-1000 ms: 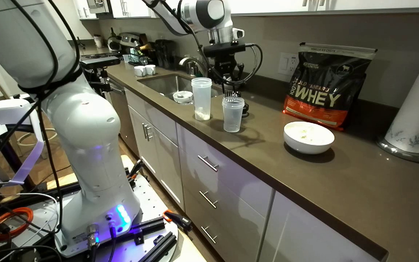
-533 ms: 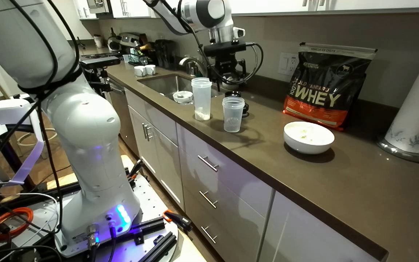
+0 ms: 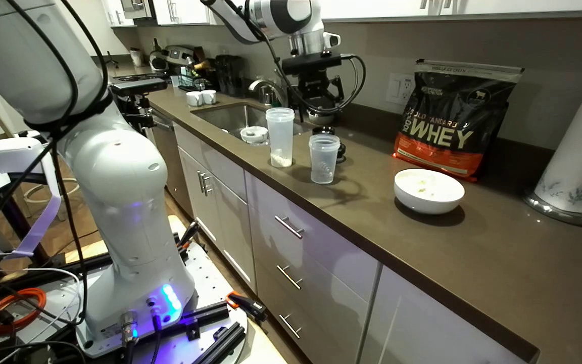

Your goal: Take the silver object from the black lid and place it in the clear cup at the right

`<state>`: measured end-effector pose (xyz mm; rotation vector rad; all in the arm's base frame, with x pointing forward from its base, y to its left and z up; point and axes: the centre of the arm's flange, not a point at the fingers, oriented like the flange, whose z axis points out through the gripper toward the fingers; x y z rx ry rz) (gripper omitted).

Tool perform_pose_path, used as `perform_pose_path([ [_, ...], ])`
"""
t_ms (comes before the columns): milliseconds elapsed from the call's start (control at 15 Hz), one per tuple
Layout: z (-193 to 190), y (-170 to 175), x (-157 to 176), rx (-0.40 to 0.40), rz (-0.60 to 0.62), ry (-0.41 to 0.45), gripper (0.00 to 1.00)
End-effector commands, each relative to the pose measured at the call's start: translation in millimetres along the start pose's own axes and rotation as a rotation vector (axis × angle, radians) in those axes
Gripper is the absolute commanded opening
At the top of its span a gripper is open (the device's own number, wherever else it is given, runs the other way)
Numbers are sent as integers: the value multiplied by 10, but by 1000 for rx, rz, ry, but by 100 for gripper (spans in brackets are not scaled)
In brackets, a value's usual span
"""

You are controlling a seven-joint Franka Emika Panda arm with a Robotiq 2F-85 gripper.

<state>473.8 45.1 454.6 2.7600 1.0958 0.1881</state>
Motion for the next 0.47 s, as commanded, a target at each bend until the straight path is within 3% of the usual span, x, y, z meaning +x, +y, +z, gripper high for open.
perform_pose_path([
  [0,-143,-45,-93,22,10,10,100],
  [400,-222,-30,-209,24,24,4,100],
])
